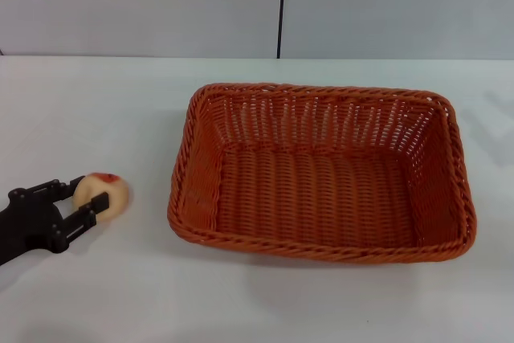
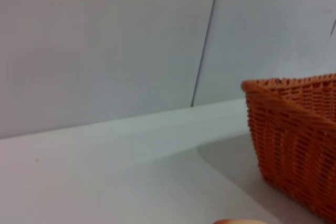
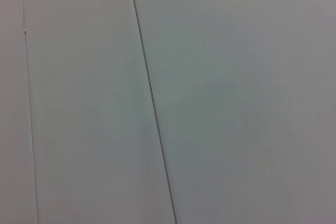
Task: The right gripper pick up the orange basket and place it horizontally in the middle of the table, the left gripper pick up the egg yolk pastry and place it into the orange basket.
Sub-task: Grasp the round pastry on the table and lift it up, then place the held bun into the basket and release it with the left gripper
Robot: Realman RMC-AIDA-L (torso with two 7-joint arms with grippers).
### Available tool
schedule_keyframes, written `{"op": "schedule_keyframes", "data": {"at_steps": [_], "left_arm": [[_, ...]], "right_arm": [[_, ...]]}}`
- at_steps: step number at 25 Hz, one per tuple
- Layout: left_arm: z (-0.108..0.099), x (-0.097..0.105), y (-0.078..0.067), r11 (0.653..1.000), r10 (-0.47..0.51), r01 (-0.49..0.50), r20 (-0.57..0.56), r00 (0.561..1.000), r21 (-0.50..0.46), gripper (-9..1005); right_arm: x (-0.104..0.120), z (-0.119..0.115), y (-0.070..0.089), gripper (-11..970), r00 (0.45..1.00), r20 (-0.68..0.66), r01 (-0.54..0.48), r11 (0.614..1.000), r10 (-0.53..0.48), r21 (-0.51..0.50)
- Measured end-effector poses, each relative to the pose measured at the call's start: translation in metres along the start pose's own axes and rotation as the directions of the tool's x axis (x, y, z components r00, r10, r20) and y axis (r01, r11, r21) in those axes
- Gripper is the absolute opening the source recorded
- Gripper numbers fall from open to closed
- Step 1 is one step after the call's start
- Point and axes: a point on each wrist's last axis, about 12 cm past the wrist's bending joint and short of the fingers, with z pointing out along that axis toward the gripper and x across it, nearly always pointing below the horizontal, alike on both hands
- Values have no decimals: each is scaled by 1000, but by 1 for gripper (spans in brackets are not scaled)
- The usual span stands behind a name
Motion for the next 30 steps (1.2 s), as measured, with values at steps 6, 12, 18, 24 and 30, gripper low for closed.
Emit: {"op": "schedule_keyframes", "data": {"at_steps": [6,12,18,24,30], "left_arm": [[1,-1,0,1000,27,-27,26,999,-12,364],[-3,-14,2,999,16,-11,154,988,-39,268],[-3,-42,-1,999,13,-28,331,943,41,222],[19,-63,-9,983,-8,-63,386,922,170,202],[77,-83,-45,883,-95,-84,352,931,462,183]], "right_arm": [[0,-1,-1,595,1000,5,0,1000,0,8],[-1,0,0,595,1000,9,0,1000,0,0],[-2,7,-1,595,1000,18,5,1000,-4,-19],[-4,13,-1,595,1000,23,5,999,-4,-37],[-6,14,0,595,1000,31,7,999,-6,-50]]}}
